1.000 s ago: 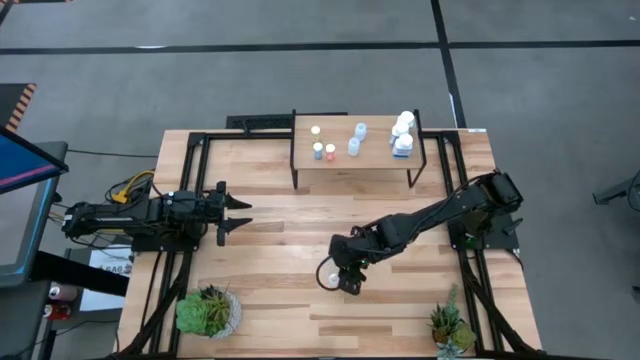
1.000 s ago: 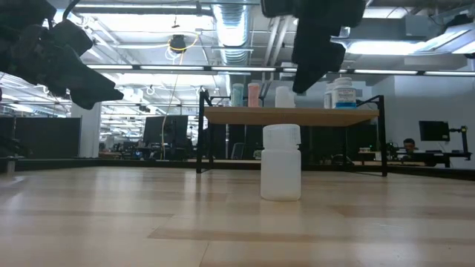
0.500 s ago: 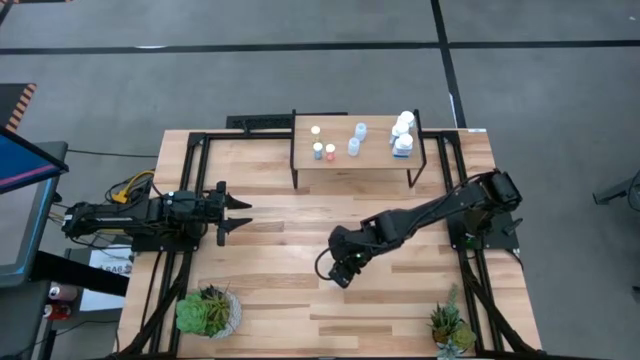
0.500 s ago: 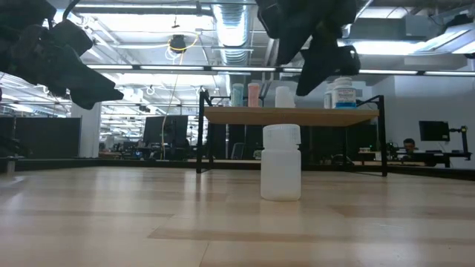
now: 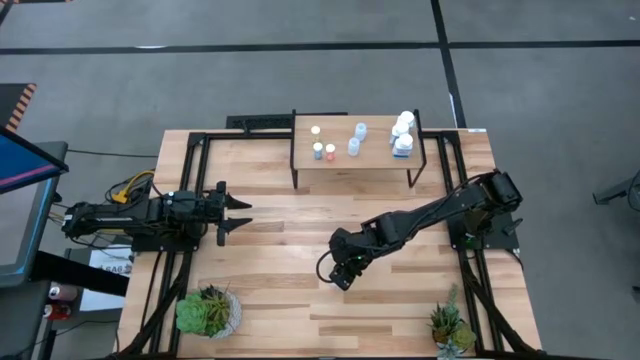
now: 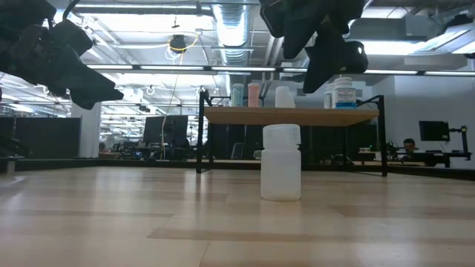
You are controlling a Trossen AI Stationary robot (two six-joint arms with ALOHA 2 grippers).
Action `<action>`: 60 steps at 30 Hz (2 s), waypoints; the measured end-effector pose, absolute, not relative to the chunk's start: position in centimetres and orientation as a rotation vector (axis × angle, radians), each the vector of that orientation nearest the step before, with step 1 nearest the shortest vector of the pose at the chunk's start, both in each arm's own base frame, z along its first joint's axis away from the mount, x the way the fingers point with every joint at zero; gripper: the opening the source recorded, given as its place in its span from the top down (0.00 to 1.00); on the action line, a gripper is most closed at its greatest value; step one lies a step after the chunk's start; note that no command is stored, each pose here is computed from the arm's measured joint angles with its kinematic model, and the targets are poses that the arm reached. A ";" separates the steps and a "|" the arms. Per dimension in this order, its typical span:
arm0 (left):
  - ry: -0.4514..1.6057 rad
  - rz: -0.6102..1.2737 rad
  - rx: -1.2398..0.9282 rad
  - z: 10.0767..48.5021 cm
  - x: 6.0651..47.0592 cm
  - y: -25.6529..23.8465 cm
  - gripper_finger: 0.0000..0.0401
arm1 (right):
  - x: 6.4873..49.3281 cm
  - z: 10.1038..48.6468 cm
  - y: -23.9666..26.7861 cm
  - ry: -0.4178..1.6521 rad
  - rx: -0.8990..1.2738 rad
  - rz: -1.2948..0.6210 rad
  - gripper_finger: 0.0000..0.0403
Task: Pick and place medicine bottles onto shelf by color
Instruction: Put the transparent pill bottle on the shelf
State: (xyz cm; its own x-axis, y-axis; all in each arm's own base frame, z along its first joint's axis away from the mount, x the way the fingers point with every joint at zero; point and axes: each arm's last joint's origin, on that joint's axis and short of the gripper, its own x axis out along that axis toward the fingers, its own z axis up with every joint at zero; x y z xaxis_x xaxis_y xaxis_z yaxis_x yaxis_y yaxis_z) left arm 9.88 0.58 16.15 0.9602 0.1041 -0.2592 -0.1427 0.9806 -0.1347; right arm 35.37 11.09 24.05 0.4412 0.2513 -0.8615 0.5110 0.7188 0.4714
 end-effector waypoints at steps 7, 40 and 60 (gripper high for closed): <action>0.254 0.126 -0.153 16.1 9.9 0.6 0.51 | 35.4 24.1 11.1 1.133 0.793 -0.183 0.37; 0.254 0.126 -0.153 16.1 9.9 0.6 0.51 | 34.6 23.9 12.5 1.152 0.258 0.184 0.37; 0.257 0.126 -0.153 16.1 9.9 0.6 0.51 | 35.9 19.8 13.0 1.226 0.194 0.056 0.43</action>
State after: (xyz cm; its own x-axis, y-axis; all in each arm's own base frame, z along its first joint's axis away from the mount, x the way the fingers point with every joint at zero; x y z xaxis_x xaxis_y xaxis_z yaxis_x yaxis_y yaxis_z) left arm 9.90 0.58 16.12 0.9594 0.1041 -0.2623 -0.1431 0.9806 -0.1343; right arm 35.85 13.00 19.80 0.3390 0.1468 -0.9293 0.0622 0.9821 0.1779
